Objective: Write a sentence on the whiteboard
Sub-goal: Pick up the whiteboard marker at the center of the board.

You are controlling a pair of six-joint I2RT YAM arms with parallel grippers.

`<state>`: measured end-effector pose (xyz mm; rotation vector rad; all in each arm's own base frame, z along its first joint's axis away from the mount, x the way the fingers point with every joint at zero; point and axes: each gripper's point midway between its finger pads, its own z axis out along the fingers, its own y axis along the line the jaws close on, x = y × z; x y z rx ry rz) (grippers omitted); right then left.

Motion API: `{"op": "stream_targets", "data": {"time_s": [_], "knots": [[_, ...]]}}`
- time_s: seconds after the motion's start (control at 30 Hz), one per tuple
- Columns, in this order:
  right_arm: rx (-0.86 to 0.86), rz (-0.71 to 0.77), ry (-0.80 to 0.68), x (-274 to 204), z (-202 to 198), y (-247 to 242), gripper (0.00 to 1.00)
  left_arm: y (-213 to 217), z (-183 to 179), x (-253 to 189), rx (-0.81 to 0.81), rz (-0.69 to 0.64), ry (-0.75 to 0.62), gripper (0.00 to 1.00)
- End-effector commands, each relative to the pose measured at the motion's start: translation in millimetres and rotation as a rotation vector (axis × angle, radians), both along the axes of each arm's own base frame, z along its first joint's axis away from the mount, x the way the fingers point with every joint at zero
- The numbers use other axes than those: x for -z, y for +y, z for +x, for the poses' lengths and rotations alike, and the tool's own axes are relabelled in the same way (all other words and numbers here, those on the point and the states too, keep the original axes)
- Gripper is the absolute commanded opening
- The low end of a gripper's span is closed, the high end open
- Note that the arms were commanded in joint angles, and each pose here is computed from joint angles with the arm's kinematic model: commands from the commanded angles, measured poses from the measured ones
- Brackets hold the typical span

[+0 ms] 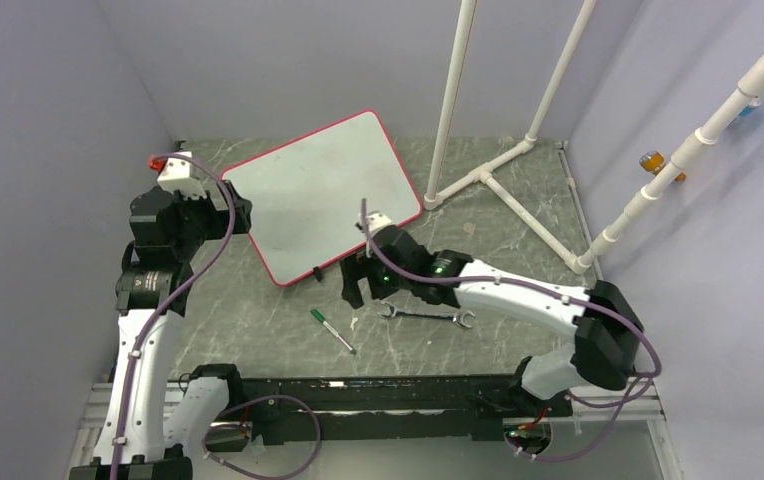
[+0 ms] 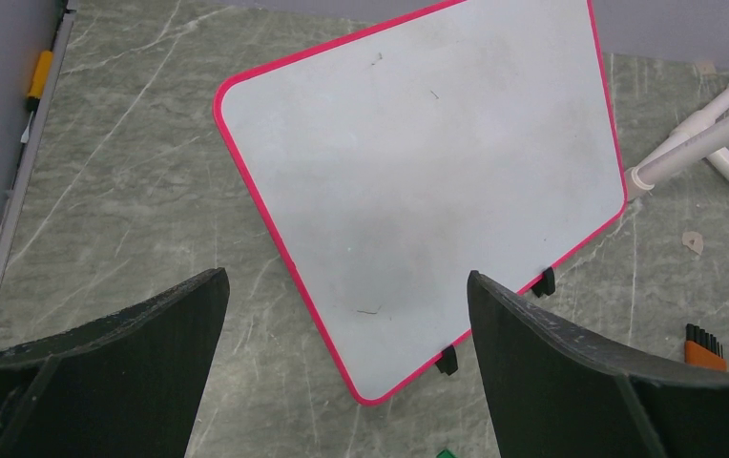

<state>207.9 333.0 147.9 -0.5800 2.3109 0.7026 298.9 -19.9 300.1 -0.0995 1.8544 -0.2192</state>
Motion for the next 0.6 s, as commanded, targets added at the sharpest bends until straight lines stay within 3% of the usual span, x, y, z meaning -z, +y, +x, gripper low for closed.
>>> {"op": "stream_targets", "data": {"time_s": [0.0, 0.33, 0.57], "knots": [[-0.019, -0.015, -0.033, -4, -6, 32, 1.0, 1, -3, -24, -0.004, 0.012, -0.072, 0.99], [-0.116, -0.07, 0.021, 30, -33, 84, 0.91, 6, -5, -26, -0.032, 0.023, -0.081, 0.99], [-0.15, -0.168, 0.057, 70, -44, 83, 0.76, 8, -6, -27, -0.041, 0.027, -0.087, 0.99]]}}
